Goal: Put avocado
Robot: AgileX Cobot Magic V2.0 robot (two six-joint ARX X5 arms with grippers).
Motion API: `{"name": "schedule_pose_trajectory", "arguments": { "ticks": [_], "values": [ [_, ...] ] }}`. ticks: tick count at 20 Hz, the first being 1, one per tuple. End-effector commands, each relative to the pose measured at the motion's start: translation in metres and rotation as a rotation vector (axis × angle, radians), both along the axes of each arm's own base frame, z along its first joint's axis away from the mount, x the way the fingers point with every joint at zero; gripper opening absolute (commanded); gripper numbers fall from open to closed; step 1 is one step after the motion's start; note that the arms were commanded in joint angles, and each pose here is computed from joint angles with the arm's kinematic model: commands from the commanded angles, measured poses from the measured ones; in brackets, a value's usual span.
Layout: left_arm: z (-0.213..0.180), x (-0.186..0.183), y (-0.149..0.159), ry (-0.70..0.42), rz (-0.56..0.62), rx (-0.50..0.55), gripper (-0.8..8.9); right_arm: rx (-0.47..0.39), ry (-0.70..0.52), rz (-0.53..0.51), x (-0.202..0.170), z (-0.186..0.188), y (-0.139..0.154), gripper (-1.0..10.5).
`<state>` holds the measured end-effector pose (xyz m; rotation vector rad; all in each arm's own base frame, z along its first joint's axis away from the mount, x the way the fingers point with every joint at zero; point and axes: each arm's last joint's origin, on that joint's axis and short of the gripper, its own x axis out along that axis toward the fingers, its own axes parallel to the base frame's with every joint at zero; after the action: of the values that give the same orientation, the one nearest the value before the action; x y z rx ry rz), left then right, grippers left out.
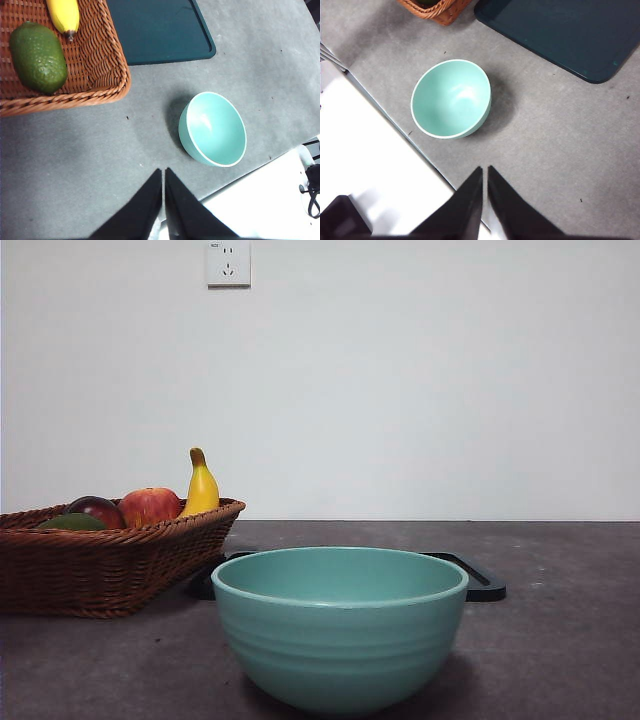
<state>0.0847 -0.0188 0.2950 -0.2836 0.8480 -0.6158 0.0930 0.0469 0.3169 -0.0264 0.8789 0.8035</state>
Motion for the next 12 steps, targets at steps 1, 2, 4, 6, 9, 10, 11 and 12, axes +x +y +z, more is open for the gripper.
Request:
{"name": "schedule_pose_trajectory", "arguments": {
  "ticks": [1,2,4,6,9,10,11,12],
  "values": [
    [0.0066,0.0005,-0.0002,-0.040,-0.018,0.008,0.11,0.001,-0.023,0.014,0.0006,0.0052,0.0008,0.1],
    [0.0066,0.0005,-0.0002,-0.039,-0.018,0.008,0.39,0.001,-0.022,0.013,0.0006,0.0052,0.0008,0.1],
    [0.0065,0.0004,-0.0002,-0.038,-0.018,0.008,1.82,0.003,-0.022,0.010,0.0007,0.0053,0.0008,1.1],
    [0.0069,0.0007,-0.0002,-0.044,-0.018,0.008,3.44,0.015,-0.017,-0.007,0.0013,0.0059,0.0010,2.8],
    [0.0073,0.0018,-0.0002,-0.051,-0.016,0.008,3.82,0.020,-0.019,-0.011,0.0019,0.0063,0.0012,3.9],
    [0.0073,0.0024,-0.0001,-0.049,-0.010,0.013,3.82,0.020,-0.021,-0.011,0.0020,0.0064,0.0013,3.9],
    [0.0069,0.0042,0.0003,-0.048,0.004,0.029,3.82,0.021,-0.022,-0.012,0.0021,0.0065,0.0013,3.9],
    [0.0068,0.0066,0.0007,-0.049,0.020,0.046,3.82,0.021,-0.022,-0.012,0.0022,0.0065,0.0013,3.9]
  ]
}}
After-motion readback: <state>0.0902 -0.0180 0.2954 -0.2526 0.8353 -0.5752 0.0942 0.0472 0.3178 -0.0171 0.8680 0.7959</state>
